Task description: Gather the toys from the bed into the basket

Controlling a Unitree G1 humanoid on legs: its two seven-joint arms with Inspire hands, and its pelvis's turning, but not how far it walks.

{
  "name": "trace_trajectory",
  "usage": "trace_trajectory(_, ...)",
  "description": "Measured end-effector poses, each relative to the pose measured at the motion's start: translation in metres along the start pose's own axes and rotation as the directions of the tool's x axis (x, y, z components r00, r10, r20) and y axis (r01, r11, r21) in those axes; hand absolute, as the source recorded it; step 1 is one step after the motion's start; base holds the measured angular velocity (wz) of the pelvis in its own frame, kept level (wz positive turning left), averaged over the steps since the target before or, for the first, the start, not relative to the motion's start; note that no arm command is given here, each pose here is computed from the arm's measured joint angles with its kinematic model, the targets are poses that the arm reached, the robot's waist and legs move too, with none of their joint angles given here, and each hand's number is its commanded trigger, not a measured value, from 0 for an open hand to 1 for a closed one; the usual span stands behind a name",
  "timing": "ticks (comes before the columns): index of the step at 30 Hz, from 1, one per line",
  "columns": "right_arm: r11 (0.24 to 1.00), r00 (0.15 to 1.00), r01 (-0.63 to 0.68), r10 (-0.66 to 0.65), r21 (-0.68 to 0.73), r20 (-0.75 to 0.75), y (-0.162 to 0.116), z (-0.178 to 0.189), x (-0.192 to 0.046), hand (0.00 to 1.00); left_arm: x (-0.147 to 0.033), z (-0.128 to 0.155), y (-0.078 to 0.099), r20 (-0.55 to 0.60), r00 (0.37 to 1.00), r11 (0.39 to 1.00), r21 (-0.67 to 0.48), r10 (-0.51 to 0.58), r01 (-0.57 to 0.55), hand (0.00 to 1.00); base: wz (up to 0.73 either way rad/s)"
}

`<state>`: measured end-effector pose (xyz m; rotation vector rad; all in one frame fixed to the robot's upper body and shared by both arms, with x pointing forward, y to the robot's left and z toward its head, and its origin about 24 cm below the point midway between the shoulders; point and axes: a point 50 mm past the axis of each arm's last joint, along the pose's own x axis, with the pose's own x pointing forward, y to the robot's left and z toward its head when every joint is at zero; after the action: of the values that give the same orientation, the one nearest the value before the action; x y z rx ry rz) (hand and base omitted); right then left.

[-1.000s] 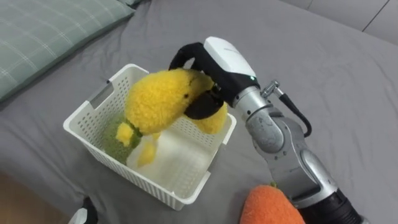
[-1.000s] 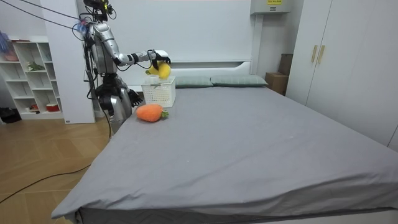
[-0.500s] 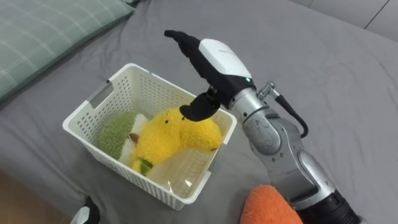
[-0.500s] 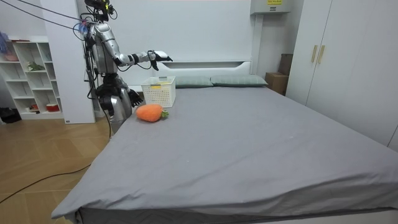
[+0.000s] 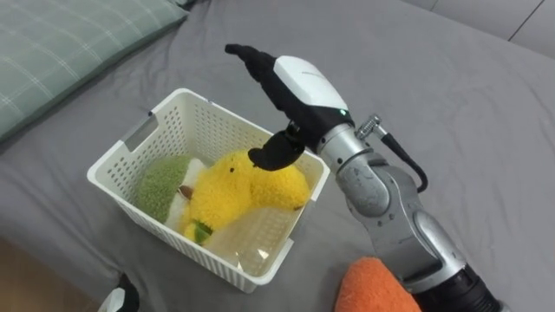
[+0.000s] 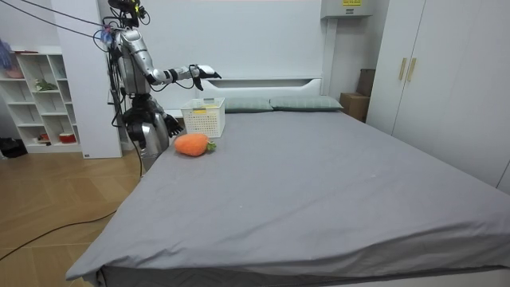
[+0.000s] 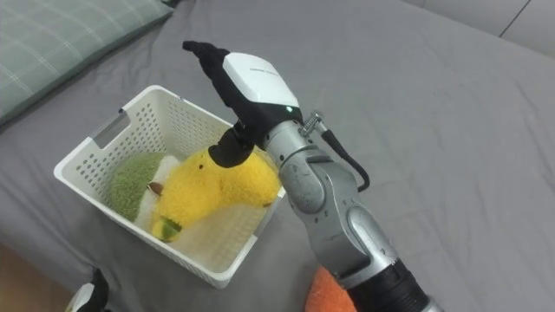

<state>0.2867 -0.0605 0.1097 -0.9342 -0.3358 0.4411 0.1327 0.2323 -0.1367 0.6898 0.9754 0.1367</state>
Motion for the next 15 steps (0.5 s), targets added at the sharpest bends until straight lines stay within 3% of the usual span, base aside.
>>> trace_trajectory(15, 0.993, 0.993, 0.029, -0.016, 0.112, -0.118, 0.001, -0.036, -0.015, 0.00, -0.001, -0.006, -0.003, -0.024, 1.000, 1.000, -0.002, 0.008, -0.008, 0.00, 0.00)
